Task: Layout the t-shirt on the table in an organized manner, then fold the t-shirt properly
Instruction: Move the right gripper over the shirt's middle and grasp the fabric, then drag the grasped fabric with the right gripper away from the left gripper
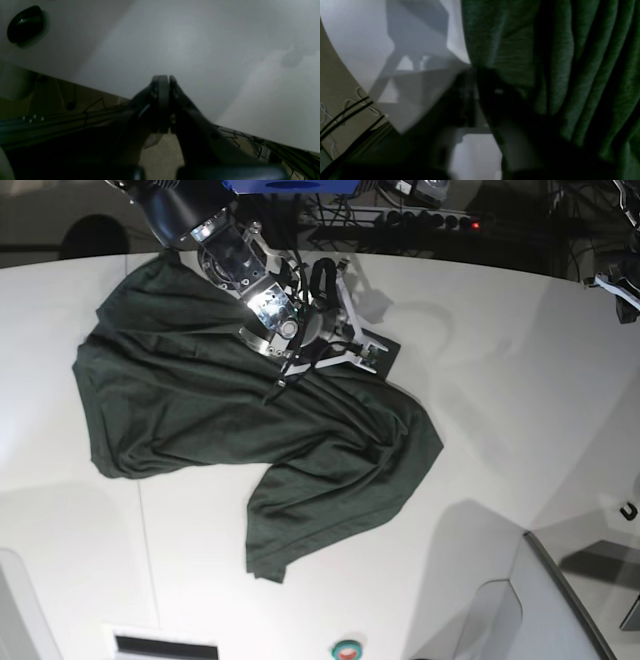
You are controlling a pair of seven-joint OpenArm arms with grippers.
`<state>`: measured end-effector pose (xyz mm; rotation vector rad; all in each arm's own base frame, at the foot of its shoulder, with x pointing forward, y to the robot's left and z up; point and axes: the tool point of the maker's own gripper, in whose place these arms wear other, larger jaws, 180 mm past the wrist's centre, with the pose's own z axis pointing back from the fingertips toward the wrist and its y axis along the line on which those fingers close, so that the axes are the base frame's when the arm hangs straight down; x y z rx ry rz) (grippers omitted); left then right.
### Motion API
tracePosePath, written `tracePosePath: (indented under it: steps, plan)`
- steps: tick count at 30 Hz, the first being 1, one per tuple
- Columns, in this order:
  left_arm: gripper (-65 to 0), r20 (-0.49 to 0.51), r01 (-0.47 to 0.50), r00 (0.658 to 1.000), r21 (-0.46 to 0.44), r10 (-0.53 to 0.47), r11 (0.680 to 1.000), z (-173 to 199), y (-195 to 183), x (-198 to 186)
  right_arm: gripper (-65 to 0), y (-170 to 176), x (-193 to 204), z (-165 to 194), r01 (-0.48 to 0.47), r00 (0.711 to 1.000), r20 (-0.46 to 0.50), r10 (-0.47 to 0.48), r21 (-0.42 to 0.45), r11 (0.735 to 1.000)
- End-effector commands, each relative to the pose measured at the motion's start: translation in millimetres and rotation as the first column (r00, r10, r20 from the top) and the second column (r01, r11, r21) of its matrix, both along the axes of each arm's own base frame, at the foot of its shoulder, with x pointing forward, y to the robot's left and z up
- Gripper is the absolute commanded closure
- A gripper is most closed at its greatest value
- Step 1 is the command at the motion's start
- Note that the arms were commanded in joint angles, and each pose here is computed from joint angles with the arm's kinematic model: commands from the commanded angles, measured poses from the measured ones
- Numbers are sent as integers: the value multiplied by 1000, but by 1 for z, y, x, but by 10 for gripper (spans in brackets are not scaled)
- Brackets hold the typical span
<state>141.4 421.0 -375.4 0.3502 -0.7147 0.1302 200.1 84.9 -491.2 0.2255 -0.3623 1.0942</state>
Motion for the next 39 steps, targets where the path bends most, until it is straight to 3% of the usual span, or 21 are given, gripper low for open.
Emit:
tracePosePath:
  steps: [1, 3, 14, 20, 23, 27, 33, 39]
  plan:
    - [0, 30, 8, 1000, 32, -9, 999, 13, 7, 6, 0, 3, -2, 4, 5, 1000, 0, -5, 9, 1000]
    - [0, 31, 9, 999, 35, -10, 999, 14, 8, 7, -11, 6, -7, 15, 14, 1000, 23, -15, 40, 999]
    - [0, 36, 10, 999, 36, -11, 999, 15, 9, 8, -5, -67, -20, 109, 82, 971, 226, -74, -25, 996]
    - [0, 37, 10, 999, 36, -11, 999, 15, 9, 9, -5, -136, -23, 95, 245, 954, 204, -218, -116, 963]
    - [0, 39, 10, 999, 37, -12, 999, 16, 8, 9, -5, -176, -6, 98, 350, 917, 251, -309, -136, 927]
    - [0, 39, 10, 999, 37, -12, 999, 16, 8, 9, -2, -218, 43, 124, 473, 836, 374, -401, -123, 872]
    - [0, 63, 8, 998, 32, -10, 999, 18, 7, 18, -2, -224, 126, 182, 441, 772, 541, -334, -78, 894]
    - [0, 44, 50, 998, 15, -50, 999, 9, -7, 23, -3, -222, 209, 223, 441, 722, 611, -325, -44, 897]
